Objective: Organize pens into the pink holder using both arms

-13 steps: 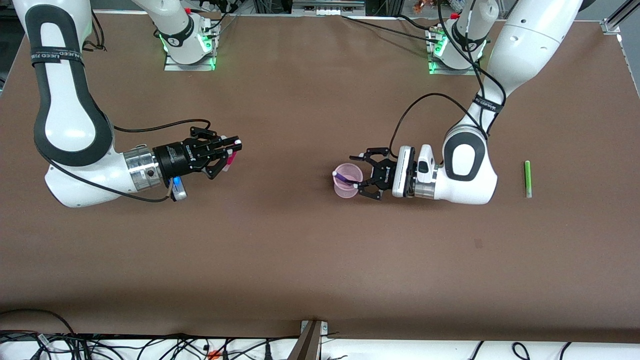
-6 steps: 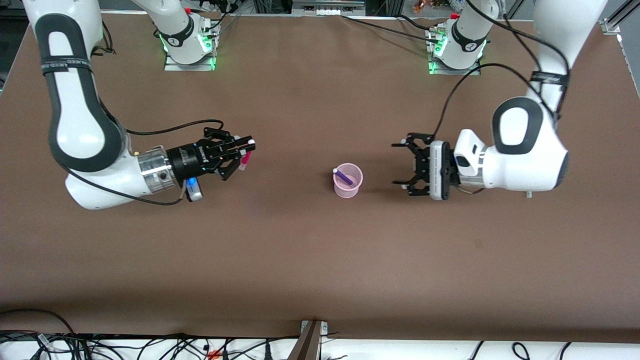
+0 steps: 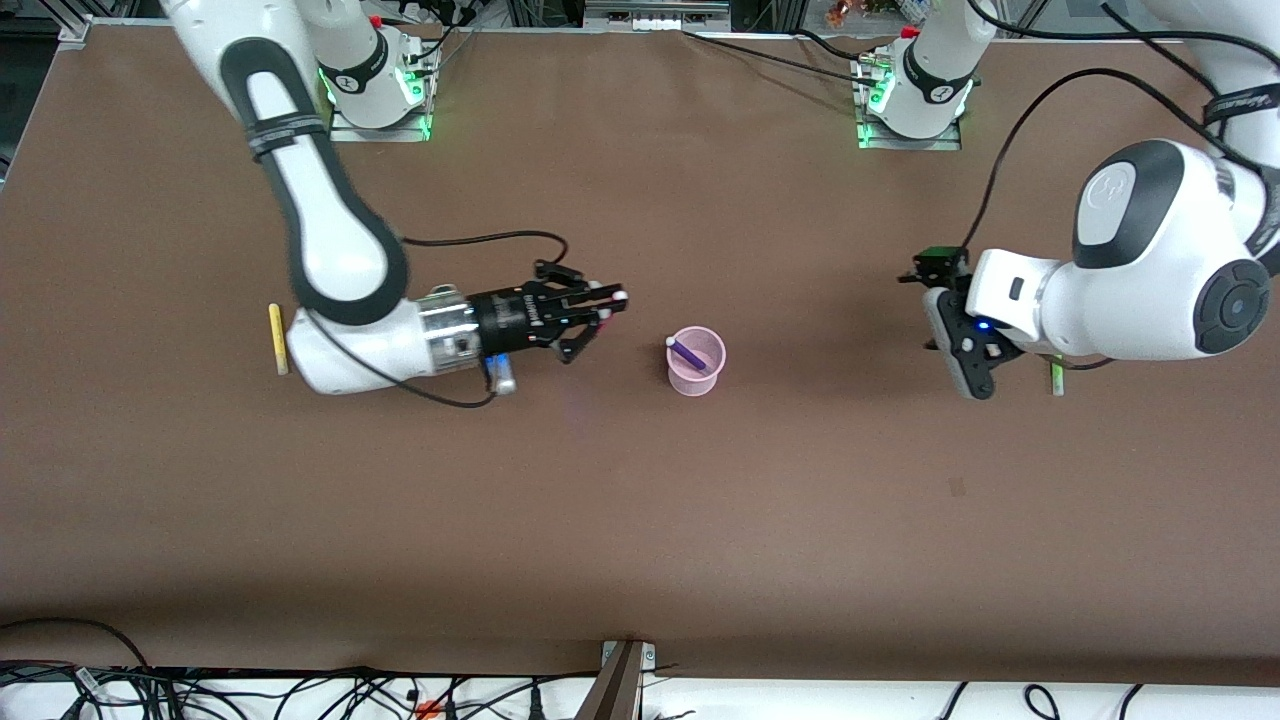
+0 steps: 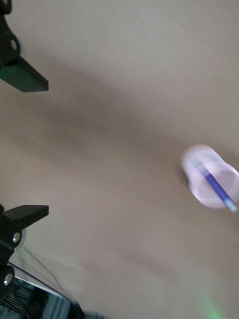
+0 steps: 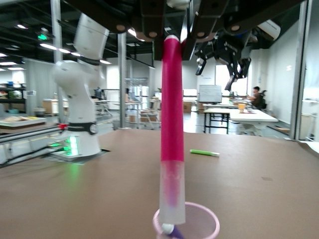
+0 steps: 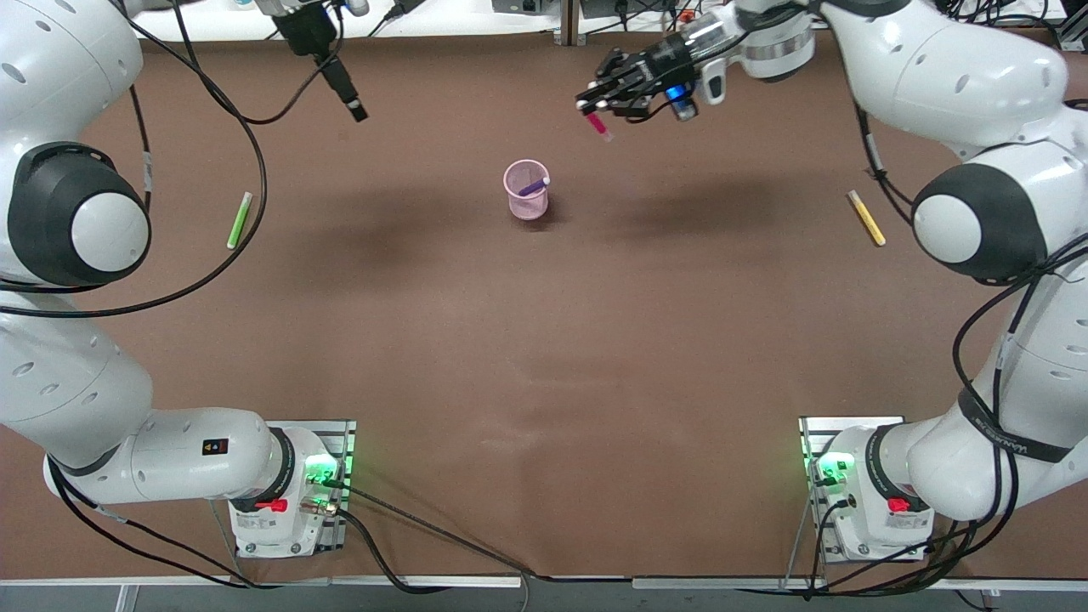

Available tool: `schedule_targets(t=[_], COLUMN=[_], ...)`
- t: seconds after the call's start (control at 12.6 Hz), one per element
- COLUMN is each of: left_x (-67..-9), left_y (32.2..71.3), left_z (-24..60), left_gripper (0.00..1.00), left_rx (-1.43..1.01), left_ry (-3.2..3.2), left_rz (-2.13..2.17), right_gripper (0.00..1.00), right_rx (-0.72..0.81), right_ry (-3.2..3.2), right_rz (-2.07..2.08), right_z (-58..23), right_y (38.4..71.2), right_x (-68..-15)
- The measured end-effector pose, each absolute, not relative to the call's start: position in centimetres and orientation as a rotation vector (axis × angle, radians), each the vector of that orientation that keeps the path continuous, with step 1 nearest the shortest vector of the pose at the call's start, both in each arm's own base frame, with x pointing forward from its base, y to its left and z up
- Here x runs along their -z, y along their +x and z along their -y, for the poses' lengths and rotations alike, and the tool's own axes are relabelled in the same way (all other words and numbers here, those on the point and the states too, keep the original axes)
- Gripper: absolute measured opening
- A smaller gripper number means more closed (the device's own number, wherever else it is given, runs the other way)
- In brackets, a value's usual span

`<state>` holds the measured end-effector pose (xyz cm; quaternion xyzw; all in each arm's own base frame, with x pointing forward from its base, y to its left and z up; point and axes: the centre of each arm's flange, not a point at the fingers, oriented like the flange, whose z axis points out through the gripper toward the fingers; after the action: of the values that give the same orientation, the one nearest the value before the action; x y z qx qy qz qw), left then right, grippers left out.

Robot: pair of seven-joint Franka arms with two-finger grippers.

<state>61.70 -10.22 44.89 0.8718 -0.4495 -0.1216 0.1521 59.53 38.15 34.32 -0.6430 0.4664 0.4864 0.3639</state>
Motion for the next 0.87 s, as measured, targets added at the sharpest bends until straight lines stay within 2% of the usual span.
schedule_targets(t=[0.32, 0.63, 0.87], left_x=[-48.7, -56.0, -57.9], left_y=[61.9, 62.0, 62.0], left_z=[7.3, 5.3, 3.6], left_gripper=[1.0, 1.0, 1.0], left_rx=[0.535, 0.358, 0.272], left_ry=[2.93, 3.147, 3.262], left_rz=[1.024, 0.761, 0.195], right_gripper=[0.17, 0.17, 0.17], right_rx=[-1.102, -1.016, -0.998], right_ry=[-1.603, -1.637, -1.643], right_rz=[-1.303, -1.38, -1.409], right_z=[-47.5, -51.6, -52.2], right_y=[54.9, 51.5, 51.7], right_x=[-33.6, -30.5, -28.1])
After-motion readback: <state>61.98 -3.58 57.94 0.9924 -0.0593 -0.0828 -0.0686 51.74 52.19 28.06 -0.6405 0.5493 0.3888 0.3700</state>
